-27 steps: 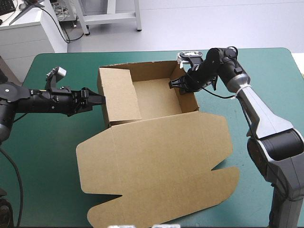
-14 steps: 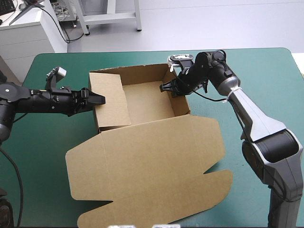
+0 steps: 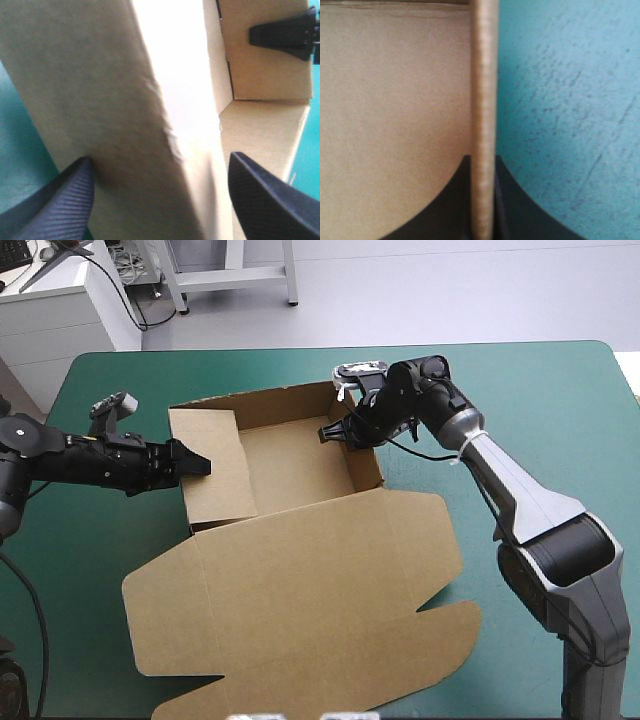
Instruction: Fold the box
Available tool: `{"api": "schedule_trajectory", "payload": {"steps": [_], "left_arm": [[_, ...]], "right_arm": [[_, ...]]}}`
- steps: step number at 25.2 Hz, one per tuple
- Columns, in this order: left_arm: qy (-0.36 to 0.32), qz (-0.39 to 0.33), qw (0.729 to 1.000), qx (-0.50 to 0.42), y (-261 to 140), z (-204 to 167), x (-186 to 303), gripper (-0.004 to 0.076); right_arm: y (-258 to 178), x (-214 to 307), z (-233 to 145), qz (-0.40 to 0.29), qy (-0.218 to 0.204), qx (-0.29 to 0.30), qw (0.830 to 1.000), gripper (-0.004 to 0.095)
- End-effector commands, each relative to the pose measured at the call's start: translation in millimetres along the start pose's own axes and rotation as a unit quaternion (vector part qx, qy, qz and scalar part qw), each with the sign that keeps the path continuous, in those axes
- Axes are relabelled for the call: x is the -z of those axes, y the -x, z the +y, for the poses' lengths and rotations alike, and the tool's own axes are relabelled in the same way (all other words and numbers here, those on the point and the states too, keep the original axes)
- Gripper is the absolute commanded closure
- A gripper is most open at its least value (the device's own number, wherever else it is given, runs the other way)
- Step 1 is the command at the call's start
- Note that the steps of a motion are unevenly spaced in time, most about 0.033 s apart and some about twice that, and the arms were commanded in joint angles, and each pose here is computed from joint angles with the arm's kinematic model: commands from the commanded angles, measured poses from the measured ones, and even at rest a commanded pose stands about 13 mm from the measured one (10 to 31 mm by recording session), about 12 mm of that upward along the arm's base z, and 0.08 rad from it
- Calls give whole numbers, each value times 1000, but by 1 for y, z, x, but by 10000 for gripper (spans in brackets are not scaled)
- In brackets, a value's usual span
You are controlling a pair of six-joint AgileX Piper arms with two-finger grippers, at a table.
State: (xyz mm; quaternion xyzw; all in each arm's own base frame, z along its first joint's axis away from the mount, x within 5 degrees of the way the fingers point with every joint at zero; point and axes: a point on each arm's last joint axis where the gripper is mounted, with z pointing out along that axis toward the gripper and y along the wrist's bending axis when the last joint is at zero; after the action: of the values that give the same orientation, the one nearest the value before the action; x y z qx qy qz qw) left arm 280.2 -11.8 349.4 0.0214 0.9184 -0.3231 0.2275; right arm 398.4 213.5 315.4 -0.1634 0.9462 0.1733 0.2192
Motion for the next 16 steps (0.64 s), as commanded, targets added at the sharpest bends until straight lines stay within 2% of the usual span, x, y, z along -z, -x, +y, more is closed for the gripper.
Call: {"api": "schedule_trajectory", "payload": {"steps": [1,6,11,16], "left_arm": [[-6,7,1000,6,-4,-15,10,199],[21,5,1000,-3,-3,-20,2,201],[54,-4,999,-5,-2,-27,-8,262],[83,-12,996,2,-2,-28,-13,283]], "right_arm": [[8,37,18,-57,43,-11,997,923],[8,37,18,-55,44,-13,997,923],[6,37,17,-45,40,-16,998,923],[2,35,13,-26,0,-3,1000,923]]}}
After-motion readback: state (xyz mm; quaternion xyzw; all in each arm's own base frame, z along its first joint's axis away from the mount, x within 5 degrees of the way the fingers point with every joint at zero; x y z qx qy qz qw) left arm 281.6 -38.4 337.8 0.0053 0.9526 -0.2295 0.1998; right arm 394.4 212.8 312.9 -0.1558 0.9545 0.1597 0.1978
